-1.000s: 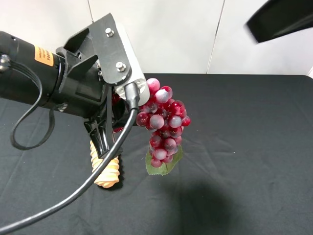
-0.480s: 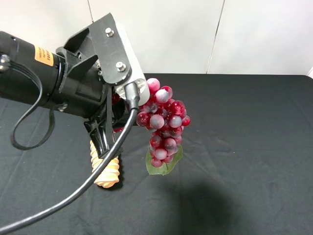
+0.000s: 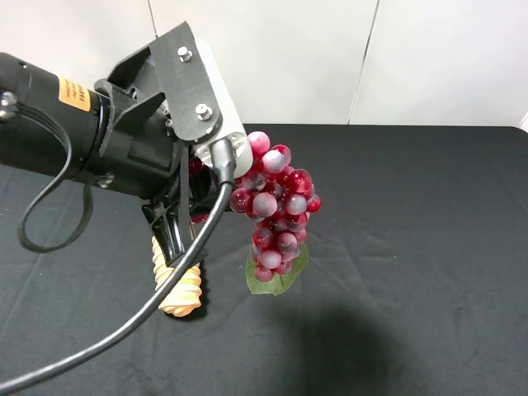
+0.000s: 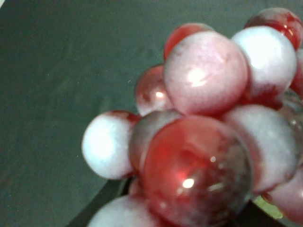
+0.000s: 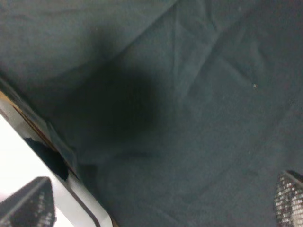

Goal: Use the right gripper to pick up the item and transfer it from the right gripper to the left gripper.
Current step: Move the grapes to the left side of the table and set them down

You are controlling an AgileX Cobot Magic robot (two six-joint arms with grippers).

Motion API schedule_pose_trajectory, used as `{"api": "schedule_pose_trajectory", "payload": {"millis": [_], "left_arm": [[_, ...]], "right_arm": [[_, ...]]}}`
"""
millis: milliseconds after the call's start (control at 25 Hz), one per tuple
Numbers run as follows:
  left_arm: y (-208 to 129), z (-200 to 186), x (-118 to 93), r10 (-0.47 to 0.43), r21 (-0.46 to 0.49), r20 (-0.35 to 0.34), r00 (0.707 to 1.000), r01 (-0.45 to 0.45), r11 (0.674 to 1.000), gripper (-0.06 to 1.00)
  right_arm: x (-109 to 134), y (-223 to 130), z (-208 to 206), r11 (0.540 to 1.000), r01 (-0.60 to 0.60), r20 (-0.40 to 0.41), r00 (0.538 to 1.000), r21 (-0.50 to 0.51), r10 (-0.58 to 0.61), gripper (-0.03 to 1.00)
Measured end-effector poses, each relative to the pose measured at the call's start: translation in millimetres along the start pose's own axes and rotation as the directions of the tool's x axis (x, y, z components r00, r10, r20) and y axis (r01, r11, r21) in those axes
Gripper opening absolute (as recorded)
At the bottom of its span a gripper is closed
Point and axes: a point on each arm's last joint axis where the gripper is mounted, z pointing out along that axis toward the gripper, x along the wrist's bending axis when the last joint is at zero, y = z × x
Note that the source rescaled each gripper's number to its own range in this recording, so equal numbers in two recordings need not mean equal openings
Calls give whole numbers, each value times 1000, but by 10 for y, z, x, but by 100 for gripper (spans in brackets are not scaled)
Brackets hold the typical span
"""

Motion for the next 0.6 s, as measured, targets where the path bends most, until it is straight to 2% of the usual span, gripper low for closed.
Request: {"api": "schedule_pose_trajectory", "payload": {"millis": [240,600], "left_arm": [[0,0,0,-5,0,0,1000,5,1000,1],[0,0,0,-5,0,0,1000,5,1000,1]], "right_arm": [[0,4,115,992,-40,1,999,-117,41,100],[0,-17,166,992,-51,0,999,-111,51,100]]}}
